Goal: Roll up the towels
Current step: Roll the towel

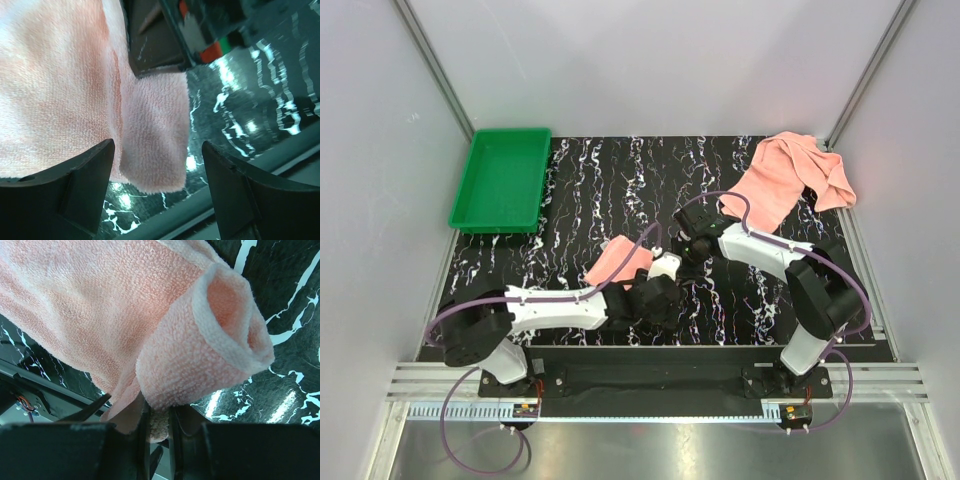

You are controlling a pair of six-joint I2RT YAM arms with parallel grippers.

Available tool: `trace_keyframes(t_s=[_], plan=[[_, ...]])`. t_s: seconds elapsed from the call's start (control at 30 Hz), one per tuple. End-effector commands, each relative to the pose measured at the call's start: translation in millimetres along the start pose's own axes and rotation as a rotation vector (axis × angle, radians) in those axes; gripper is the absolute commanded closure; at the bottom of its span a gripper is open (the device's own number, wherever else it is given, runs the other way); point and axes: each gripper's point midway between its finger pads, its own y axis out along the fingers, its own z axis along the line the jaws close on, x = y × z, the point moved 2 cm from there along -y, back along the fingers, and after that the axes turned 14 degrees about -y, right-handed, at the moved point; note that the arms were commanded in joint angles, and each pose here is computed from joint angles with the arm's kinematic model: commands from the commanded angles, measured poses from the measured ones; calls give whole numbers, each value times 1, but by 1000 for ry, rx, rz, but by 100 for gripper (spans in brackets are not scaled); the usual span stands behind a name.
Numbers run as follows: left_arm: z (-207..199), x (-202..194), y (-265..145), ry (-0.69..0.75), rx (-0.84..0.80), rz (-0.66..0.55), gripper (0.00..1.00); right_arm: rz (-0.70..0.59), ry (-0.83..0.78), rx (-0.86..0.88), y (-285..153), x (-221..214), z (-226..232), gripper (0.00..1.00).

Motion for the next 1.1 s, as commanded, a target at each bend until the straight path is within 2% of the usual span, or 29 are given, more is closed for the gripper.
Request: trace_keyframes(t_s=[0.0,0.1,0.17,0.2,0.33,0.37,0.57,0.67,0.87,1.07], plan=[[-19,17,6,34,-42,-70,24,-3,-37,32,-7,6,12,100],[-19,12,12,44,-34,-59,30,-2,-36,35,-7,5,12,100],[-17,9,15,48,-23,-57,41,-1,-36,38,-6,5,12,100],[-16,8,16,49,-18,-57,56,0,-33,37,-5,4,12,100],[-13,8,15,47,-5,-60,84,5,-33,40,-3,3,12,100],[-13,9,13,38,0,-59,99,10,-33,37,-2,2,11,99],[-2,8,-8,-74,13,-58,100,19,-60,10,2,7,6,50],[-1,5,-16,-146,-11,-42,100,21,-71,-19,5,14,4,39],[2,-5,-20,-286,-88,36,100,-11,-46,-28,4,42,-15,36],[20,-19,-16,-381,-77,85,100,-27,10,-2,6,60,-38,36]])
